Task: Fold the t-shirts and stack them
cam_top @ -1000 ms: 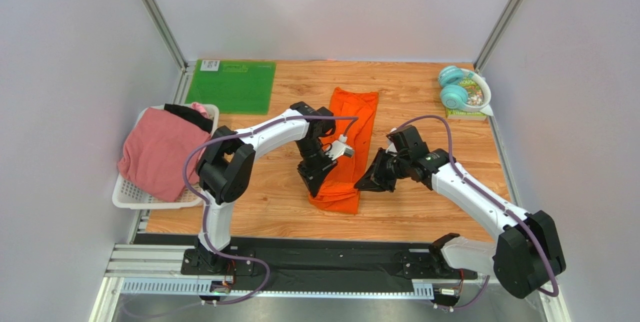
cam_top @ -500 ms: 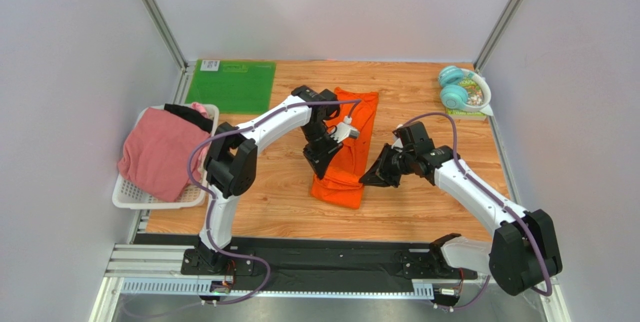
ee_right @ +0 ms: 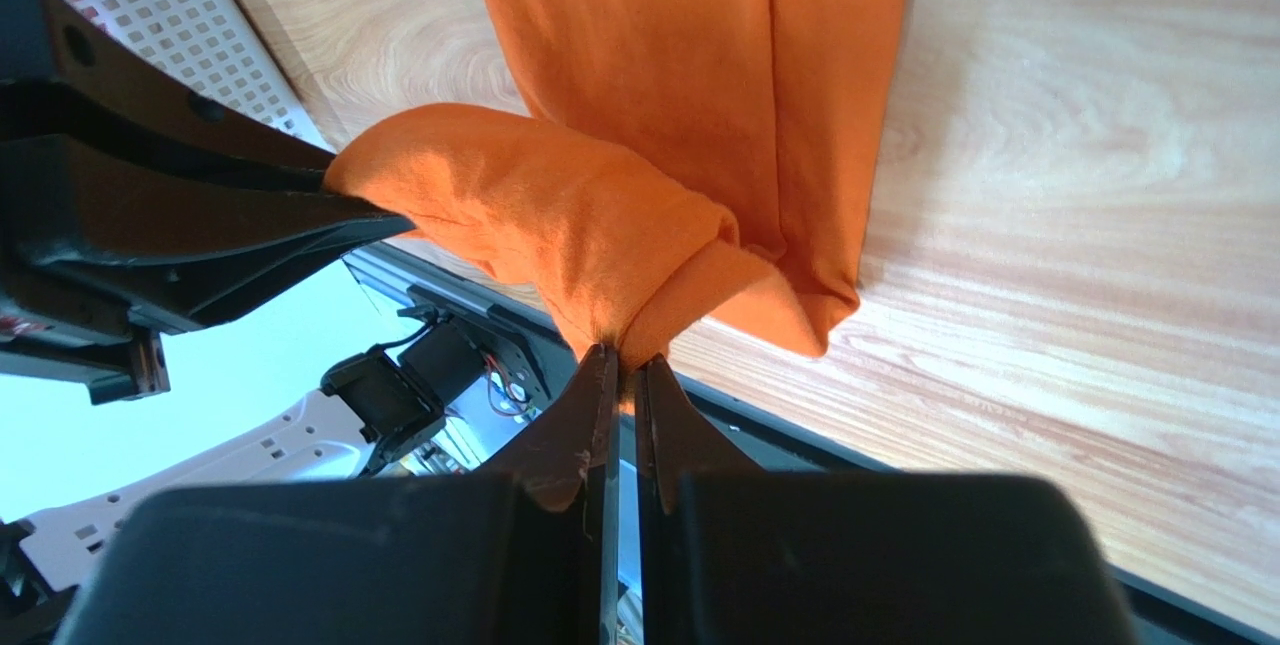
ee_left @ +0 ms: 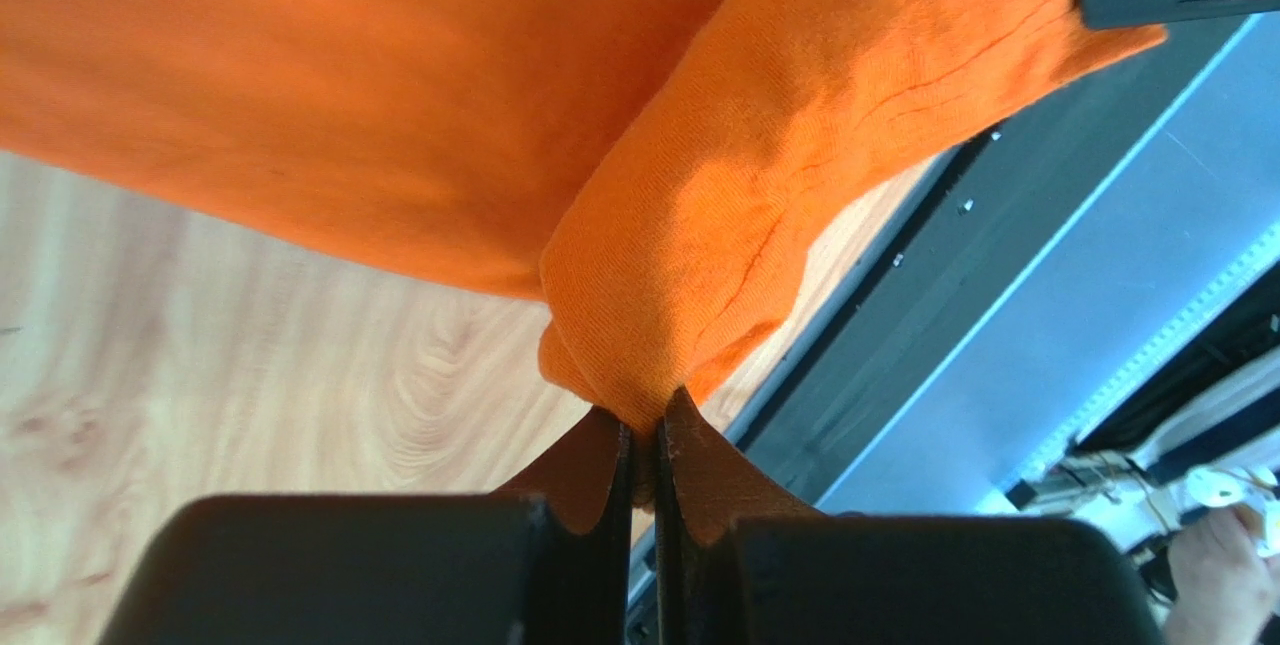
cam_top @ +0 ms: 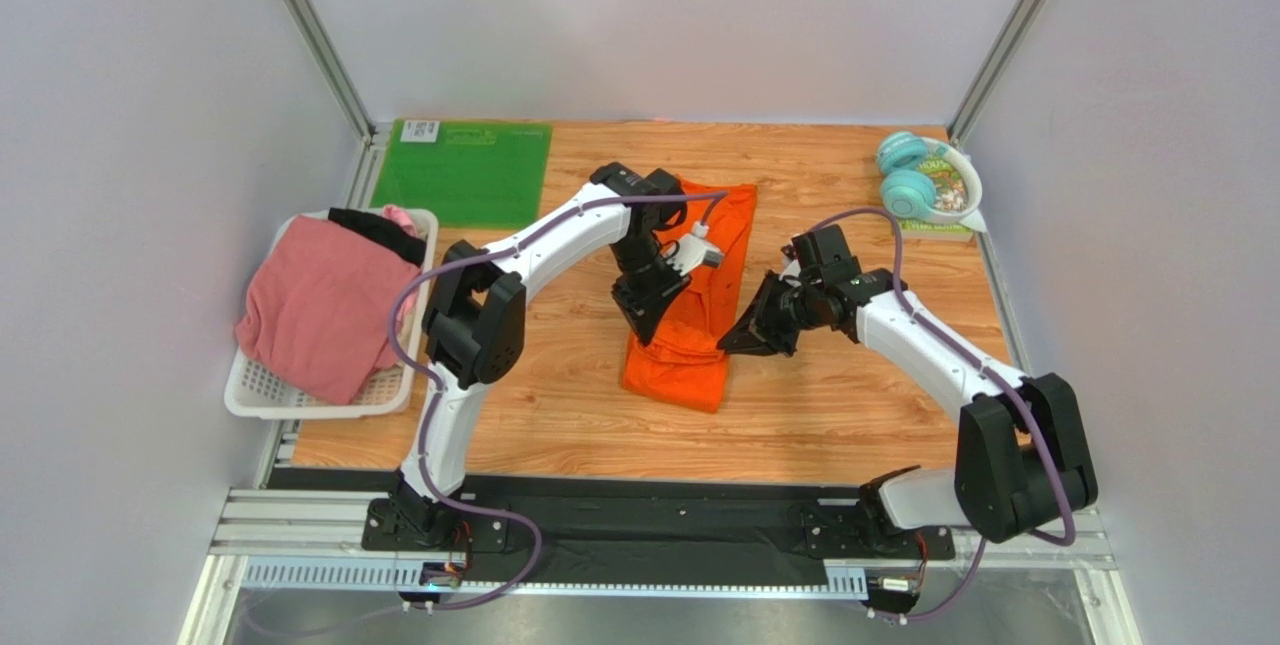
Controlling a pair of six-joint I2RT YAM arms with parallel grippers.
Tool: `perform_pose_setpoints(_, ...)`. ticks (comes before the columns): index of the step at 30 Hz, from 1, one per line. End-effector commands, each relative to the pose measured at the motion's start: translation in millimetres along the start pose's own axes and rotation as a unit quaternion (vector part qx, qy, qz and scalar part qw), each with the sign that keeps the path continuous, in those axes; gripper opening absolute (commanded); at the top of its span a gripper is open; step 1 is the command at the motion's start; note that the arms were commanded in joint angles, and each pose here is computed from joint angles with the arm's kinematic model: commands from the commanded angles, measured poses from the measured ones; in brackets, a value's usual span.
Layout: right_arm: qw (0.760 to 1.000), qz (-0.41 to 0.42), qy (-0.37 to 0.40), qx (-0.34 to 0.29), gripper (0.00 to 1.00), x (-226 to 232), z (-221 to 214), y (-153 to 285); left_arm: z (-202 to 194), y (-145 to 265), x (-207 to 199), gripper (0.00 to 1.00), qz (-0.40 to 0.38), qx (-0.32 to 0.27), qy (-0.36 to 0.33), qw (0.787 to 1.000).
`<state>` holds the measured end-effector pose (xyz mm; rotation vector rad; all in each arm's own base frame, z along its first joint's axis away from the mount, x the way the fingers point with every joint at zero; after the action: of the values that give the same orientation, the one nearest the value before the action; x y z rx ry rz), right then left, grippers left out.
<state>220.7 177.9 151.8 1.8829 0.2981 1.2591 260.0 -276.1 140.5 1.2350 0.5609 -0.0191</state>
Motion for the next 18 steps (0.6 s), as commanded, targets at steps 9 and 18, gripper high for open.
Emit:
perform_pose_setpoints(9, 0.999, 0.029, 0.025, -0.018, 0.0, 22.9, 39.6, -7.1, 11.3, 8.2, 36.2, 0.05, 0.026, 0.009, 0.023, 0.999)
perform_pose_setpoints(18, 1.0, 0.012, 0.016, -0.005, 0.0, 15.2, 69.4, -36.5, 10.6, -10.6, 59.3, 0.04, 0.033, 0.022, 0.035, 0.999)
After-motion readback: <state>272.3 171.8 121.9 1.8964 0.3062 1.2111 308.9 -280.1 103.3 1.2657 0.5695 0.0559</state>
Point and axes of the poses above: each gripper's point midway between its finger pads, its own y axis back along the fingers, its own x axis along the line the jaws close on, z = x × y, the point moved 5 cm from there along y, back along the fingers, and after that the axes turned 12 degrees about -y, right-handed, at the moved point
